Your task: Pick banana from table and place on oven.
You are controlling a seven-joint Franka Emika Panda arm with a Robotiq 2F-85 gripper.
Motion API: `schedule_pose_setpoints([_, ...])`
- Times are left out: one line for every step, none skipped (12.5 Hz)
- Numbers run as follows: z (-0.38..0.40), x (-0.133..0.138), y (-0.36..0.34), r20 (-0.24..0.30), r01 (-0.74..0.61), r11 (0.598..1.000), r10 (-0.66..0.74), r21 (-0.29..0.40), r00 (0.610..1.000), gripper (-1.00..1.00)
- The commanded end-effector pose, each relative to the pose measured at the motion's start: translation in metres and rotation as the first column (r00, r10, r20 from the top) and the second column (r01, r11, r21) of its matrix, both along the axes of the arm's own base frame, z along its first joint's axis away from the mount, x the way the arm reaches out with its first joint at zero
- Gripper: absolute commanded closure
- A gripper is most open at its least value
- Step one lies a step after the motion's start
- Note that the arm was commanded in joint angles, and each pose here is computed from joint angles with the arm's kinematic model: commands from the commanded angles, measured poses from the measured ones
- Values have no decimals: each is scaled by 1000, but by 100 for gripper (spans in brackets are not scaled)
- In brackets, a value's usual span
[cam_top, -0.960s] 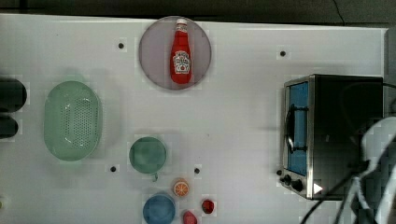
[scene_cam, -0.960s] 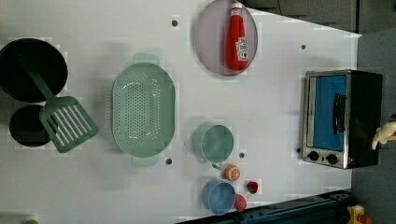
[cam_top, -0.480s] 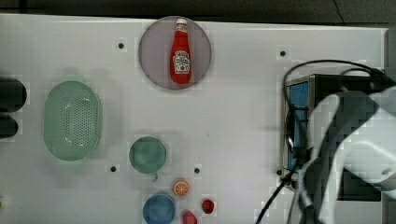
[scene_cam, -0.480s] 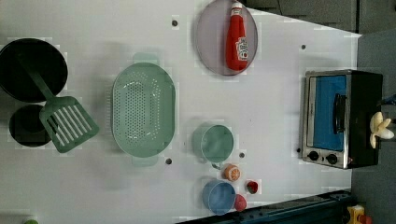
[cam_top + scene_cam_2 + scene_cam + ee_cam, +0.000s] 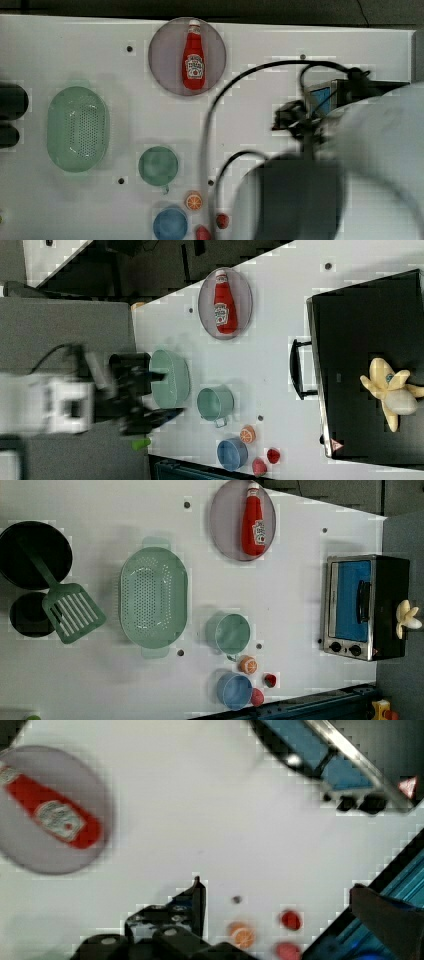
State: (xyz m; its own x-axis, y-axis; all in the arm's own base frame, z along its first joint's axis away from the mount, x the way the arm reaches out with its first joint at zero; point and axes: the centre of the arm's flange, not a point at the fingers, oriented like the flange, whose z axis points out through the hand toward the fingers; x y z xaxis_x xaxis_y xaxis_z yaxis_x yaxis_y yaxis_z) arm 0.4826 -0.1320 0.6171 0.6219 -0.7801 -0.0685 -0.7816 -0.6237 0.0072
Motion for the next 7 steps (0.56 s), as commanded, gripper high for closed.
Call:
schedule_pose_setpoints([33,0,64,69,101,994,-99,-28,993,-100])
schedule_pose_setpoints([39,-2,75,79,78,995,-73,-59,994,-100])
schedule_pose_setpoints([40,-5,84,72,58,995,-52,-81,996,-100])
schedule_pose_setpoints([40,-7,92,58,42,995,-37,-87,998,-100])
schedule_pose_setpoints([41,-8,98,51,32,996,-27,-89,998,-100])
schedule_pose_setpoints([41,-9,101,52,27,996,-23,-90,998,-100])
schedule_pose_setpoints([41,-9,101,53,27,996,-22,-90,998,-100])
